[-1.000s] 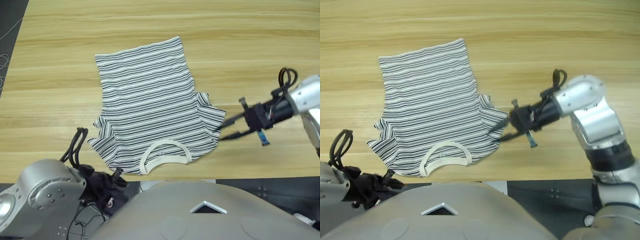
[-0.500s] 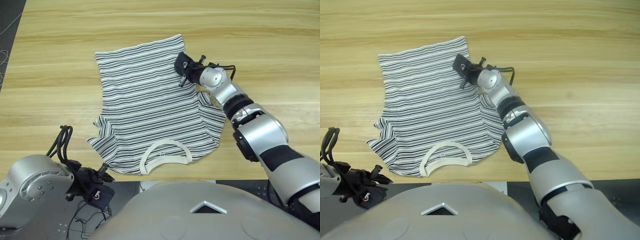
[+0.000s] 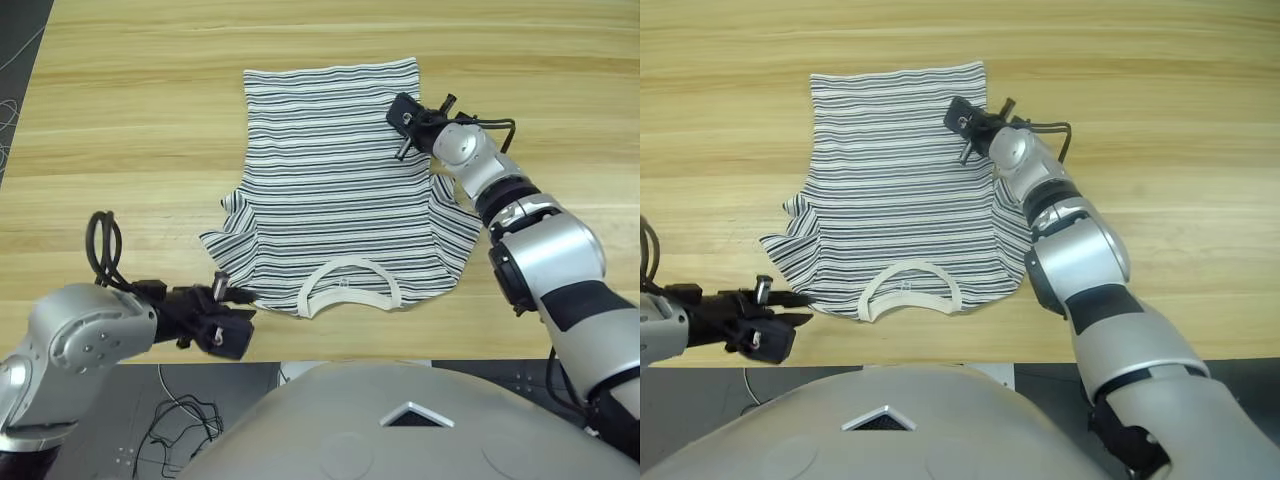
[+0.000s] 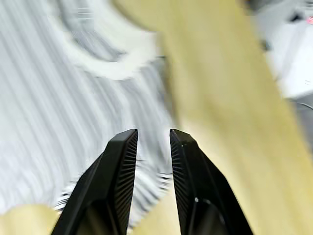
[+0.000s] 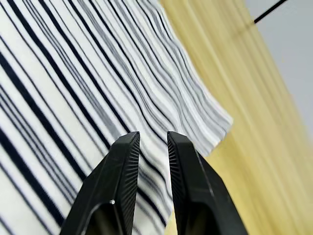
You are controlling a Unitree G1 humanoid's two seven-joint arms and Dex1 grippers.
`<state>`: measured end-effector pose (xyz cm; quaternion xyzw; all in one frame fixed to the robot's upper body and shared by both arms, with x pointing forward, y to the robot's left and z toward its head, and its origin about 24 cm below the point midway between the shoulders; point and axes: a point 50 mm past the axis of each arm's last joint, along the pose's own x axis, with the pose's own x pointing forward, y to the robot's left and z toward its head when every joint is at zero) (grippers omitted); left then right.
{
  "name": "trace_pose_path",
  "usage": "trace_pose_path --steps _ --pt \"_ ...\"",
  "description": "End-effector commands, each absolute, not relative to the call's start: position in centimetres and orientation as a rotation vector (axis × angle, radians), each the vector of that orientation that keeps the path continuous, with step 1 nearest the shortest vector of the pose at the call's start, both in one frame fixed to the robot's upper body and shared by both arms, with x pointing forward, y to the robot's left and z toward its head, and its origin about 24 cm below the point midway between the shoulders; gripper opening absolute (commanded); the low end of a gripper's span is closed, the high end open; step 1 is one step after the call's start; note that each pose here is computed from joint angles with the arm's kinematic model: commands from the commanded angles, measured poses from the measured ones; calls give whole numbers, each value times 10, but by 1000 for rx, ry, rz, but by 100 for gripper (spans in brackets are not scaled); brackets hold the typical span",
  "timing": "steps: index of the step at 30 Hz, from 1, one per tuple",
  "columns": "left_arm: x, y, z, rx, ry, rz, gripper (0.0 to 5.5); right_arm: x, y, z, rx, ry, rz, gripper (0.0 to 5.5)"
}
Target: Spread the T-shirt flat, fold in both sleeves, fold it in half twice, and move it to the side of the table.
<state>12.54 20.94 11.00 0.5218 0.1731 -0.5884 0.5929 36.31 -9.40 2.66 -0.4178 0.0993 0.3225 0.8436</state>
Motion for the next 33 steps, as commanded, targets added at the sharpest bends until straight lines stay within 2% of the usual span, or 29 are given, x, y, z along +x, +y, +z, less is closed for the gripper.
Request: trace_pose_path --steps 1,5,6,13,28,33 --pt "150 225 108 906 406 -1159 122 379 -94 61 -889 43 612 103" --pt "169 267 102 502 499 -950 122 394 -106 102 -862 -118 551 103" --pt "169 274 101 444 508 -920 140 395 -108 109 -845 -145 544 103" --pt "166 306 85 271 614 -800 239 394 -117 132 -792 -282 579 103" --pt "174 313 56 177 669 -771 239 389 -126 132 -792 -299 629 103" --pt "174 314 55 171 678 -766 158 388 -125 129 -793 -293 641 103"
